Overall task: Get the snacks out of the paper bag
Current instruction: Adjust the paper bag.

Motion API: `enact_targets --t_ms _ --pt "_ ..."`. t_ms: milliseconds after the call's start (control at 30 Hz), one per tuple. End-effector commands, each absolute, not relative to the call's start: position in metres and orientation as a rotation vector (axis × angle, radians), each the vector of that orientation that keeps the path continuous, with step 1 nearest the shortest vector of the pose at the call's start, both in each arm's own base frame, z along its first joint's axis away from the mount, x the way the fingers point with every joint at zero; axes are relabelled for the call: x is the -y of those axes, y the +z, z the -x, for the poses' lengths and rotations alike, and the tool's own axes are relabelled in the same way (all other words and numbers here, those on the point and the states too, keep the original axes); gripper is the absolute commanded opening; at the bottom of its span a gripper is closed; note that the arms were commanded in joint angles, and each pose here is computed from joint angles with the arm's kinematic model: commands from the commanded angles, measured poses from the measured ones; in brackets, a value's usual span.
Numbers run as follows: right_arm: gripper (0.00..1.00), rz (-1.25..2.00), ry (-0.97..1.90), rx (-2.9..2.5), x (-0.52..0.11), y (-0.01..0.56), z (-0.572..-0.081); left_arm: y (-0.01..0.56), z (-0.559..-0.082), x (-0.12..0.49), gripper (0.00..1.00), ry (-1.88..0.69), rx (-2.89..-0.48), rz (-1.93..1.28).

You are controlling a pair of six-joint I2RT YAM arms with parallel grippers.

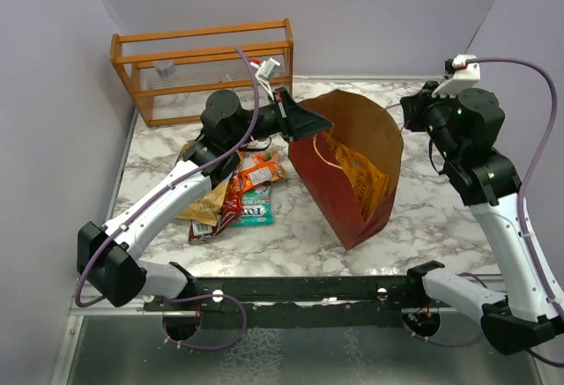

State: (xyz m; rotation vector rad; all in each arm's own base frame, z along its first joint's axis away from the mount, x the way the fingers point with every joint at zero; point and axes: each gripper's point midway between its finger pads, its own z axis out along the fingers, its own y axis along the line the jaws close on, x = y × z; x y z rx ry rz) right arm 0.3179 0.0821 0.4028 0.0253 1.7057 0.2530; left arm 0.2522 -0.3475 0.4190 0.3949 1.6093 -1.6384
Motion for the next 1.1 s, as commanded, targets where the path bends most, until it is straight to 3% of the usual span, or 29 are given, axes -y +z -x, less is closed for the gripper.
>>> enact_targets --t_ms 0,367,700,933,1000,1067 --pt "0.02 -0.056 0.163 -1.569 -0.067 0.452 -0.329 0.405 -0.232 0.345 0.00 -1.708 -1.598 -0.399" --pt "0.02 0.168 0.135 -1.541 -0.095 0.465 -0.384 0.312 -0.196 0.348 0.00 -1.689 -1.815 -0.315" --pt "0.02 0.450 0.651 -1.683 -0.165 0.349 -0.295 0.223 -0.179 0.345 0.00 -1.516 -2.062 -0.318" --pt "0.02 0.418 0.590 -1.705 -0.148 0.351 -0.274 0.215 -0.187 0.321 0.01 -1.303 -2.092 -0.315" --pt "0.02 0.384 0.565 -1.694 -0.142 0.356 -0.275 0.216 -0.189 0.315 0.05 -1.248 -2.093 -0.318" --pt "0.02 0.370 0.613 -1.696 -0.147 0.352 -0.271 0.217 -0.190 0.310 0.16 -1.219 -2.094 -0.322"
